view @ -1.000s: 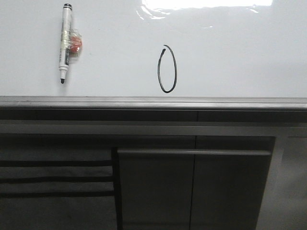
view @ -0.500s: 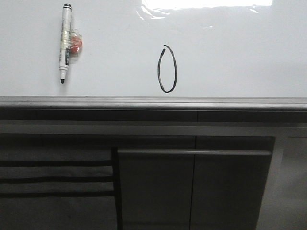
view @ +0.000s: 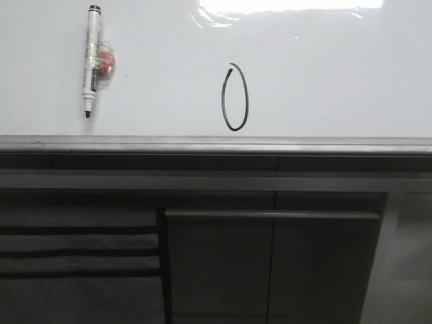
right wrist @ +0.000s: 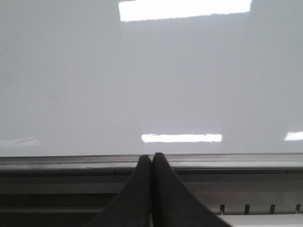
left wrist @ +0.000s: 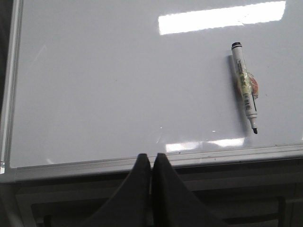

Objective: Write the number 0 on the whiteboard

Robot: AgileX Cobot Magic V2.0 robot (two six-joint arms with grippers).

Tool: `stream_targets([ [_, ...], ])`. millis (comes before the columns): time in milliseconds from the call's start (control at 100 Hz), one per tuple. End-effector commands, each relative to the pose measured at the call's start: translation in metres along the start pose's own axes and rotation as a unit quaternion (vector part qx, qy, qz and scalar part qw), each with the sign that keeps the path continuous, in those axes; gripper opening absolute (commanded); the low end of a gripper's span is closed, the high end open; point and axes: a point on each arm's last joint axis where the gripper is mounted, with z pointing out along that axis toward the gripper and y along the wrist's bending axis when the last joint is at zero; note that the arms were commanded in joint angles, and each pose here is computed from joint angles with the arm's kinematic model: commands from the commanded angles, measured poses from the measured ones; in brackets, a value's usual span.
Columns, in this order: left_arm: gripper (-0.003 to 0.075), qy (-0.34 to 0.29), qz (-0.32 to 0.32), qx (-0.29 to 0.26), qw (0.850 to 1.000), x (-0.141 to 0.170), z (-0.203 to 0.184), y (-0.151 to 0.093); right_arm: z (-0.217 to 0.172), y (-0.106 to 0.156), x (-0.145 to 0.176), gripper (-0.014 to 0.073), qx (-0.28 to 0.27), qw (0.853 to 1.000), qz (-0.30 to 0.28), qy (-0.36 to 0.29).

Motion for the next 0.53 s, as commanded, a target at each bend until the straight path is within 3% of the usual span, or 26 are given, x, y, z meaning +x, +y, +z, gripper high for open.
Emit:
stream_targets([
  [0,-0.0020,-0.038,-0.004,-0.005,0.999,-0.0001,-0.0016,0.0003,-0.0048,-0.0016,-0.0055,-0.0065,0.010,0.996,0.008,-0.084],
  [520,-0.0020,-0.038,-0.004,-0.005,0.999,-0.0001,-0.0016,0.0003,-0.0045,-0.0012,-0.0040,-0.0065,0.008,0.998,0.008,-0.066],
])
